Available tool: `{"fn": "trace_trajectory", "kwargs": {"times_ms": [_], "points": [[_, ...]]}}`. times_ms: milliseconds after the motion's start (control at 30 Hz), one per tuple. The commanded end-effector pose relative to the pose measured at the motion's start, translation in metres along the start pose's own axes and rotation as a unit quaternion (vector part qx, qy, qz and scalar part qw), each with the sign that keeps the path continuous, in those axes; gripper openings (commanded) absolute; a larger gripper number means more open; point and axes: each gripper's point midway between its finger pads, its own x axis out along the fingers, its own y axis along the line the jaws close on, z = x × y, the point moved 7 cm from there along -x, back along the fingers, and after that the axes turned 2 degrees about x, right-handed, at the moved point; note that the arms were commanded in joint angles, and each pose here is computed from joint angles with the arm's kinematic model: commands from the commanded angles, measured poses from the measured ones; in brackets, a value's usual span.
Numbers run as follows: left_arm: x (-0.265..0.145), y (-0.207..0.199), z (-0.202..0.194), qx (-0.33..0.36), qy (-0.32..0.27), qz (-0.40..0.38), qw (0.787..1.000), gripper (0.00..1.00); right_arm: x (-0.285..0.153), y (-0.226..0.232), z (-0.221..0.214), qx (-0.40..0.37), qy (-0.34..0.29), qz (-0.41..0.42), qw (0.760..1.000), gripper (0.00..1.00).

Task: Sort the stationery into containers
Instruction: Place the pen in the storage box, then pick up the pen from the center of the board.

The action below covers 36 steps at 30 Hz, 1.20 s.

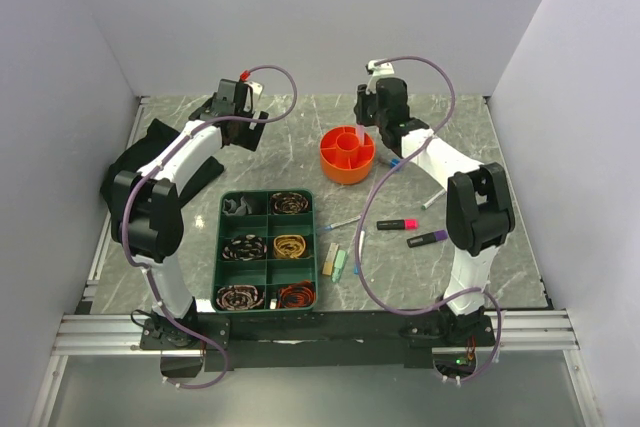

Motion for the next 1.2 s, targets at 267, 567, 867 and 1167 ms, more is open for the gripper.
{"fn": "trace_trajectory", "kwargs": {"times_ms": [267,567,867,1167], "points": [[-0.009,0.003,0.019,-0.029,-0.042,0.009,0.999,0.99,-0.076,-0.002,0.048,-0.016,-0.012,0.014,1.0,0.6],[-0.029,0.01,0.024,-0.031,-0.088,0.013,0.996,0.99,-0.173,-0.055,-0.024,0.051,0.23,0.079,0.969,0.65],[-0.053,-0.017,0.009,0.044,-0.126,-0.122,0.983,1.0,-0.212,-0.072,-0.105,-0.104,0.352,0.187,0.911,0.62],[-0.103,-0.066,0.022,0.121,-0.194,-0.304,0.925,0.99,-0.216,-0.094,-0.113,-0.265,0.313,0.177,0.895,0.61]]}}
